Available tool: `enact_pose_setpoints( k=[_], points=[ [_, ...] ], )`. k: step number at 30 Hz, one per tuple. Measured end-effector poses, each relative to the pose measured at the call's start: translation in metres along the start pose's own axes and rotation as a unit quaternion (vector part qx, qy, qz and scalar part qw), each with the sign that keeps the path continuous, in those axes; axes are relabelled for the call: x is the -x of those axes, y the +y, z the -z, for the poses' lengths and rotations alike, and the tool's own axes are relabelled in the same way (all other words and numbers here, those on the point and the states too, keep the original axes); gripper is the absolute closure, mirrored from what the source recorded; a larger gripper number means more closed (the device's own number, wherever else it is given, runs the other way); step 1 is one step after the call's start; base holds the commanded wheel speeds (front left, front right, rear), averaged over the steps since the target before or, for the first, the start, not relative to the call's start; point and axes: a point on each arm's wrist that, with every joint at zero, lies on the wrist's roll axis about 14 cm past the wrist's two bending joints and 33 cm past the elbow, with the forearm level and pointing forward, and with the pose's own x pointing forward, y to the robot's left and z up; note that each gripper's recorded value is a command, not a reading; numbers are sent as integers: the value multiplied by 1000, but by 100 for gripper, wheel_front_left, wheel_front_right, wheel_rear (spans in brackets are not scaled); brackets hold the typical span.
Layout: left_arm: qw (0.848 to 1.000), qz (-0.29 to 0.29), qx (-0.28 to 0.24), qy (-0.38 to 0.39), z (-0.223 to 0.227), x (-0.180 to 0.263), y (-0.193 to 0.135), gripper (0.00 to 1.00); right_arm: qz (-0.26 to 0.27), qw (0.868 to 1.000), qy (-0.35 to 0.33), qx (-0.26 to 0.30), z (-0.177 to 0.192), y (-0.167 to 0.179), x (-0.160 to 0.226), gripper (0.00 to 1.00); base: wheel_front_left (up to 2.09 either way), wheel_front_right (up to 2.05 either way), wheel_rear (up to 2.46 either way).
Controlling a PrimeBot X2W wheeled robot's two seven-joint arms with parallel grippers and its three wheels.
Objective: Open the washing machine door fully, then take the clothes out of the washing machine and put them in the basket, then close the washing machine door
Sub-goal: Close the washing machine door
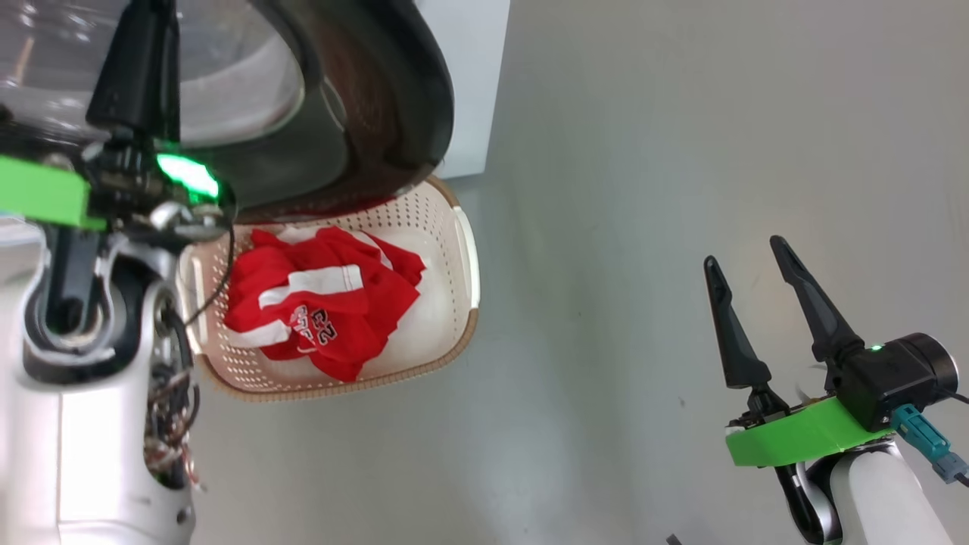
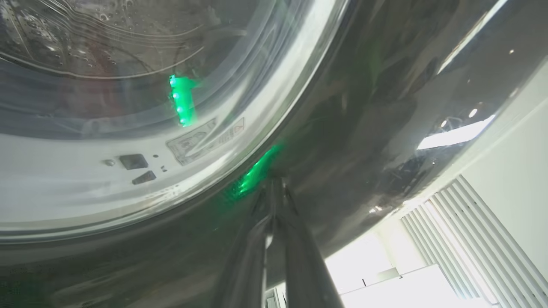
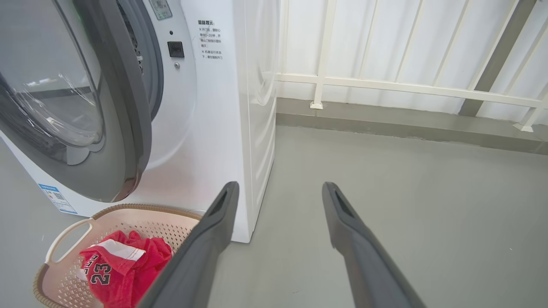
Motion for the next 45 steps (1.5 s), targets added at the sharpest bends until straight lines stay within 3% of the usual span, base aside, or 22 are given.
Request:
enact_pose_setpoints(
  k=[1, 5, 8, 11, 13, 18, 21, 27, 30, 41, 45],
  points=[
    [1000, -3, -4, -2, -1, 4, 0, 0, -1, 1000, -2, 0, -1, 1, 0, 0, 0, 0, 0],
    [999, -28, -41, -14, -11, 28, 8, 0, -5, 1000, -12, -2, -10, 4, 2, 0, 0, 0, 0],
    [991, -46, -121, -29, -22, 48, 10, 0, -13, 1000, -23, 5, -18, 9, 2, 0, 0, 0, 0],
    [974, -56, -215, -39, -28, 68, 6, 0, -19, 999, -35, 11, -28, 13, 3, 0, 0, 0, 0],
    [968, -58, -239, -44, -29, 74, 5, 0, -20, 999, -39, 11, -31, 14, 3, 0, 0, 0, 0],
    [912, -56, -404, -51, -32, 106, -7, 0, -21, 998, -62, 14, -47, 15, 6, 0, 0, 0, 0],
    [884, -47, -460, -67, -33, 122, -14, 0, -19, 997, -76, 14, -58, 13, 8, 0, 0, 0, 0],
    [791, -53, -607, -59, -32, 153, -19, 0, -6, 994, -108, 17, -81, 6, 18, 0, 0, 0, 0],
    [772, -67, -629, -54, -30, 167, -15, 0, -3, 994, -106, 17, -80, 4, 27, 0, 0, 0, 0],
    [727, -109, -677, -41, -33, 213, -5, 0, 8, 994, -107, 14, -81, -1, 58, 0, 0, 0, 0],
    [719, -121, -682, -52, -39, 228, -9, 0, 7, 995, -104, 12, -78, 0, 68, 0, 0, 0, 0]
  ],
)
